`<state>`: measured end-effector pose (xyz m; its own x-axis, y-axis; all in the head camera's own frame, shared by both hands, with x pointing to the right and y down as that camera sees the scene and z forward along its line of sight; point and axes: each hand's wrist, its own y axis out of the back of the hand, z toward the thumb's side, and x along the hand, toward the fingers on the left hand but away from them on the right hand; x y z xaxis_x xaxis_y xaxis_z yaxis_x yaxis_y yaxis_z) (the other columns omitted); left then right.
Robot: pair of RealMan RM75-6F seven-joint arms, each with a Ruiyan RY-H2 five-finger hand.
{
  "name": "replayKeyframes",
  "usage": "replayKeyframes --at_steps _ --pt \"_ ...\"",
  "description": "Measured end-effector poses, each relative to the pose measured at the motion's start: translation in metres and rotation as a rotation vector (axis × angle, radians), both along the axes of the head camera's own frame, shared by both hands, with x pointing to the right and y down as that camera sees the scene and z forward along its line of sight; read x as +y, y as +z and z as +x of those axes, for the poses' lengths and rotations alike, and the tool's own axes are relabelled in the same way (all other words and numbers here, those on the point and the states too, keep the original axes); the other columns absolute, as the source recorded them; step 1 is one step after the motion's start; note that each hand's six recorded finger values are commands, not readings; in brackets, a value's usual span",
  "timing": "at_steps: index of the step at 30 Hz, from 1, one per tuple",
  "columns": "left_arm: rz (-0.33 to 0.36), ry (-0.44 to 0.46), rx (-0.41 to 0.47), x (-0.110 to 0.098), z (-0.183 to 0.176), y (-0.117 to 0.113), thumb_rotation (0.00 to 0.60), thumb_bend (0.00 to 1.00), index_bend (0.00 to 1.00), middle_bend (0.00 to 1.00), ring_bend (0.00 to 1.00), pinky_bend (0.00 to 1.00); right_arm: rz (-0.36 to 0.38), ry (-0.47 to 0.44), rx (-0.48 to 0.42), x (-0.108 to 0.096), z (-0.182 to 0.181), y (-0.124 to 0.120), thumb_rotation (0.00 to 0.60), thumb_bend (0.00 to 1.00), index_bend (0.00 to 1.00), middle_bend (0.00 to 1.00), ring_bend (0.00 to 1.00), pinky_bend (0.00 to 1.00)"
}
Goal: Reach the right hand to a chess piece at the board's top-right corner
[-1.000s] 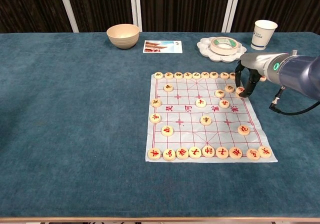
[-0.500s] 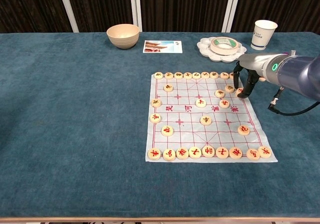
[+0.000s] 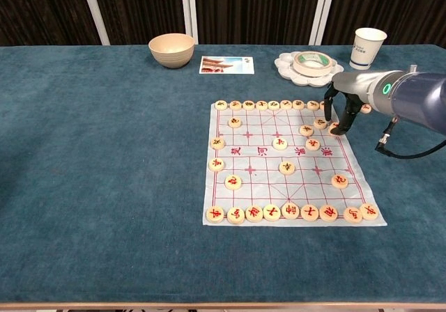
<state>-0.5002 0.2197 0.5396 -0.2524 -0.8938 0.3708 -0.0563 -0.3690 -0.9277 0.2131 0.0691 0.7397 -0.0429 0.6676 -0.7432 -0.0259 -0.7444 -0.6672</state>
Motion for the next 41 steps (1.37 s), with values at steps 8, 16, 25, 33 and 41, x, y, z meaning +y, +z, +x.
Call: replayKeyframes --at_steps 8,16,25,33,41 --pt "0.0 0.0 -0.003 0.0 0.0 0.0 0.6 0.0 0.07 0.0 0.0 0.0 0.034 -0.021 -0.096 -0.003 -0.009 -0.044 0.6 0.38 0.21 0.0 0.0 0.09" --pt "0.007 0.006 0.006 0.001 0.003 -0.002 0.6 0.0 0.07 0.0 0.0 0.0 0.161 0.024 -0.234 -0.009 0.018 -0.117 0.6 0.38 0.12 0.0 0.0 0.08" --pt "0.004 0.013 0.016 0.003 0.006 -0.002 0.6 0.0 0.07 0.0 0.0 0.0 0.294 -0.027 -0.27 0.041 0.078 -0.171 0.6 0.38 0.12 0.0 0.0 0.08" --pt "0.009 -0.004 0.028 0.002 0.001 -0.003 0.6 0.0 0.07 0.0 0.0 0.0 0.44 -0.018 -0.271 0.138 0.141 -0.203 0.6 0.38 0.11 0.0 0.0 0.08" --pt "0.006 -0.029 0.055 0.0 -0.004 -0.001 0.6 0.0 0.07 0.0 0.0 0.0 0.494 0.01 -0.157 0.192 0.182 -0.201 0.6 0.38 0.09 0.0 0.0 0.08"
